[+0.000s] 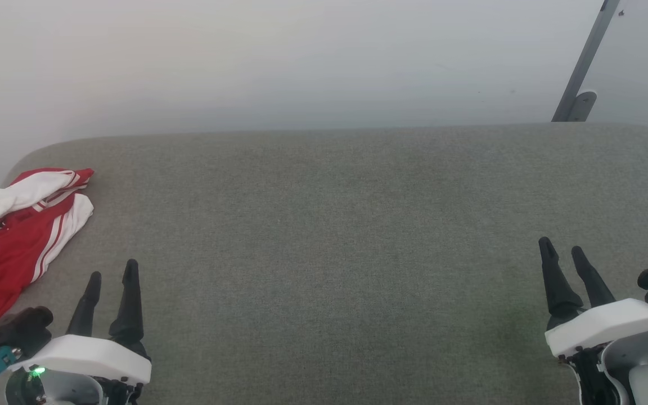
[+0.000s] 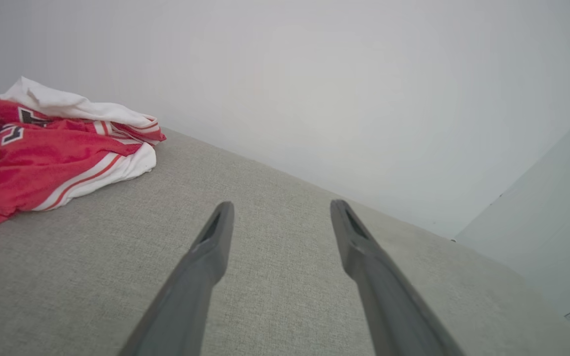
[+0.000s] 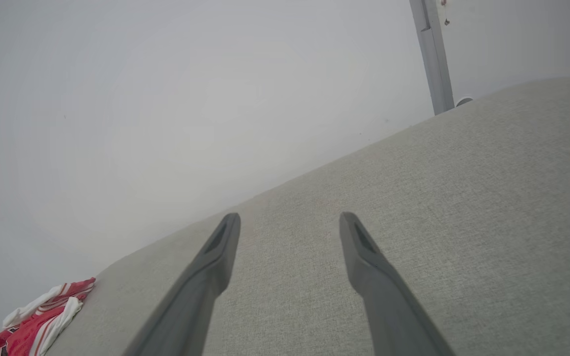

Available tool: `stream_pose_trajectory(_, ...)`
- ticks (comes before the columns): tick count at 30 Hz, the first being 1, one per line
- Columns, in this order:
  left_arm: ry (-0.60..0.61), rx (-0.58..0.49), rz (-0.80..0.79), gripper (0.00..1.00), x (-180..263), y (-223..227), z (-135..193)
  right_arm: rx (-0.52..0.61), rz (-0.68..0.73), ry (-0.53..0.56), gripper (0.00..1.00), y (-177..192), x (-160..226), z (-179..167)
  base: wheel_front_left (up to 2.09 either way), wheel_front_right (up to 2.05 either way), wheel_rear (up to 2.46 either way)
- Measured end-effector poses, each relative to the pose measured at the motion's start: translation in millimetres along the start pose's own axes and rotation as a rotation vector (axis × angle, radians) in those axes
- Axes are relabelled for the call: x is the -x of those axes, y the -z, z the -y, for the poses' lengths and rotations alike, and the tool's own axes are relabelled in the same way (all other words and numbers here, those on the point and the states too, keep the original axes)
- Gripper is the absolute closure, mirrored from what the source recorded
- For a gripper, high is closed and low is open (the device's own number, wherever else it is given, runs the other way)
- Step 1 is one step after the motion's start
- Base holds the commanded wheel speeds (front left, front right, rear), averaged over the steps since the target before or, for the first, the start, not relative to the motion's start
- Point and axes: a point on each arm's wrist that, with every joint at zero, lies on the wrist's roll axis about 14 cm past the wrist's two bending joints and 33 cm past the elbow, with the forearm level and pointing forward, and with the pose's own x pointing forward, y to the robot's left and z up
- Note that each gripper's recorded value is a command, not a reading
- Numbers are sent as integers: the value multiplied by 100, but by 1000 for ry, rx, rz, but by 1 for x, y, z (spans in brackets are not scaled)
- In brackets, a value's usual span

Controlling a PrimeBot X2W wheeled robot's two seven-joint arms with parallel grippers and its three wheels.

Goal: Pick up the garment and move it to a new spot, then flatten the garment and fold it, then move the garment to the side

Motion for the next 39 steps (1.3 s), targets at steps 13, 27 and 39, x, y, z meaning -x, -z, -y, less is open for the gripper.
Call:
stream_pose_trajectory(13,32,-136,41,0,0,-8,6,136,15,-6,0,-5,1,-1,0,0,0)
stream_pose_trajectory(27,65,-264,57,0,4,-8,9,249,25,-20,0,-8,0,-4,0,0,0)
stream_pose_trajectory(39,96,-366,78,0,5,-12,14,344,30,-30,0,-9,0,-6,0,0,0)
